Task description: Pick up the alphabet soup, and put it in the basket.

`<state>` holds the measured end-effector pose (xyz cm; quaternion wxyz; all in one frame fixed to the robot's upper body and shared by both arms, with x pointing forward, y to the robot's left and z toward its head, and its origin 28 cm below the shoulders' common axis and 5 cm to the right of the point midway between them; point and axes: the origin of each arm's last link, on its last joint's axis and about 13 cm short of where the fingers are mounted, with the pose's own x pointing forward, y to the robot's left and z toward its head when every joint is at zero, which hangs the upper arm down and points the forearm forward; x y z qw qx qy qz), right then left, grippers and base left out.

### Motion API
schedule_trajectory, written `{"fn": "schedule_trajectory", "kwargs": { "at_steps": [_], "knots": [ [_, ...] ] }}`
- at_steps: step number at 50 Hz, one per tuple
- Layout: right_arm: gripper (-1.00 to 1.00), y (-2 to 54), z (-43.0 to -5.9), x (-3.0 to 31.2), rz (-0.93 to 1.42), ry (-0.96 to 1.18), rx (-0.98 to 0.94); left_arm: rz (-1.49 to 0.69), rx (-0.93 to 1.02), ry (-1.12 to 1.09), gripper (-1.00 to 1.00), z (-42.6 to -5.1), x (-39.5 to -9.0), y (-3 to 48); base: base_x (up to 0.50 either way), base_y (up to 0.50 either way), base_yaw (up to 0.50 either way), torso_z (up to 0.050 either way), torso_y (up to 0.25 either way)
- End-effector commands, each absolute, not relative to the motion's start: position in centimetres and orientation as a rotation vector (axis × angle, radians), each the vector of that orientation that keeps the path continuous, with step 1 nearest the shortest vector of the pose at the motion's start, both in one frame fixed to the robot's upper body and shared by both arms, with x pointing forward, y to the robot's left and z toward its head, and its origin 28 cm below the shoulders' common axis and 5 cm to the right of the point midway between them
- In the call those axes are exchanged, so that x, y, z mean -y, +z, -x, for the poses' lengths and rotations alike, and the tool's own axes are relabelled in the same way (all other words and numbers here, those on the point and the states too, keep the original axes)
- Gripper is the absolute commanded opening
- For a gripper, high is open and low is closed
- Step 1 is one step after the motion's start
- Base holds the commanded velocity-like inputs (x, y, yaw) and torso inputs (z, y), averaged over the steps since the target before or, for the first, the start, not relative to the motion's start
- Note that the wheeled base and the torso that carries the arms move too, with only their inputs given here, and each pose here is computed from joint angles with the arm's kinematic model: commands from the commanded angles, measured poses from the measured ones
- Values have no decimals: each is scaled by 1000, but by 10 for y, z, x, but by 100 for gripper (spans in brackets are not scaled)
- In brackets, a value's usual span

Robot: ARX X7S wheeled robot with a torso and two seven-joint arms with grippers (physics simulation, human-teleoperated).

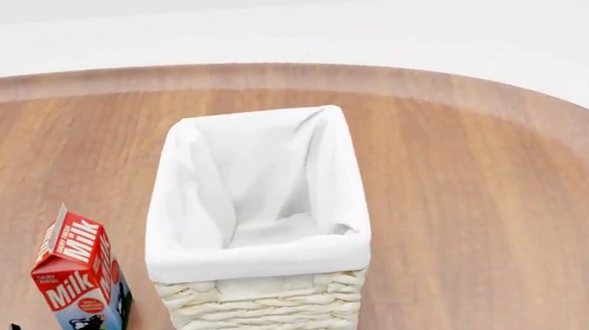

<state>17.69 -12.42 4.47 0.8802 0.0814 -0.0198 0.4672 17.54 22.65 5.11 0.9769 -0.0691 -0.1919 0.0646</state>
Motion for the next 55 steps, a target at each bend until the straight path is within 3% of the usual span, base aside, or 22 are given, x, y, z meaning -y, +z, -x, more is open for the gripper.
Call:
{"fn": "schedule_trajectory", "kwargs": {
  "at_steps": [1,15,55],
  "knots": [
    [100,38,-172,121,-154,1144,-38,135,384,132,100,-176,-226,50,0,0,0,0,0],
    [100,30,-167,115,-56,1234,-105,131,382,130,100,-177,-225,49,0,0,0,0,0],
    [100,5,-156,106,160,1243,-240,124,378,119,100,-178,-224,46,0,0,0,0,0]
  ]
}}
